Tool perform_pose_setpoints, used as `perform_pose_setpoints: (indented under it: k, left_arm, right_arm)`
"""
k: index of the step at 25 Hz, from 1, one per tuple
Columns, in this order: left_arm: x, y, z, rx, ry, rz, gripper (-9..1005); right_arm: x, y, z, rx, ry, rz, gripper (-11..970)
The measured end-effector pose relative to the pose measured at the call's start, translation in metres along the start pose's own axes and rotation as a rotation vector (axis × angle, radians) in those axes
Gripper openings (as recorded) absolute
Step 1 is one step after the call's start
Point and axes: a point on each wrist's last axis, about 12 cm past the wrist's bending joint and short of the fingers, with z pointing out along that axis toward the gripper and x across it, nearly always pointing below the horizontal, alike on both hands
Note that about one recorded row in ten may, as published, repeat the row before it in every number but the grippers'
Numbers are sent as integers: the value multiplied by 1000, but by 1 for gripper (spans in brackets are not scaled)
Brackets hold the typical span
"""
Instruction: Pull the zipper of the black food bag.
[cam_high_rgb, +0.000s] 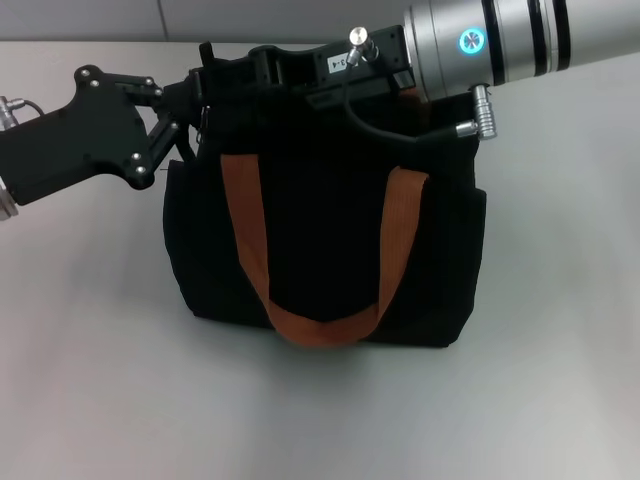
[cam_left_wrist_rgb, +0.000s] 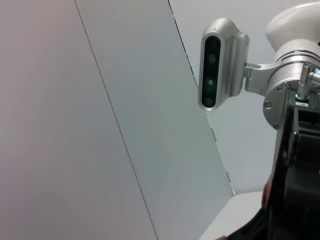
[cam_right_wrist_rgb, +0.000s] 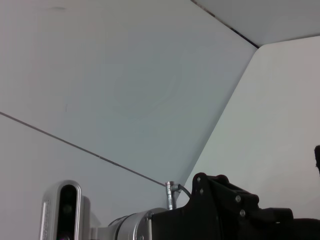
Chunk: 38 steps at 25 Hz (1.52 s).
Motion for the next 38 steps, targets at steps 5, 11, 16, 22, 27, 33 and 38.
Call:
perform_pose_setpoints:
  k: [5,11,16,22,27,33,38]
  left_arm:
    - [-2,1,5,5,-7,1,27]
    - [-3,3,8,5,-8,-14,28]
    - [-1,3,8,-3,3,-26,28]
    - [0,4,-1,-13,7,-35,28]
    - [-1,4,-4,-3,11,-38,29]
    - [-5,8,-3,17,-2,-54,29]
    - [-10,13,-3,20,2,-67,29]
  right_arm:
    - [0,0,1,0,2,-4,757]
    - [1,0,1,-2,0,-14,757]
    - [3,-1,0,-4,-2,-20,756]
    - [3,-2,-1,-2,-5,-23,756]
    - [2,-2,-2,3,-5,-27,756]
    - [2,-2,-2,5,-6,-32,756]
    - [0,-2,-2,15,-3,-44,756]
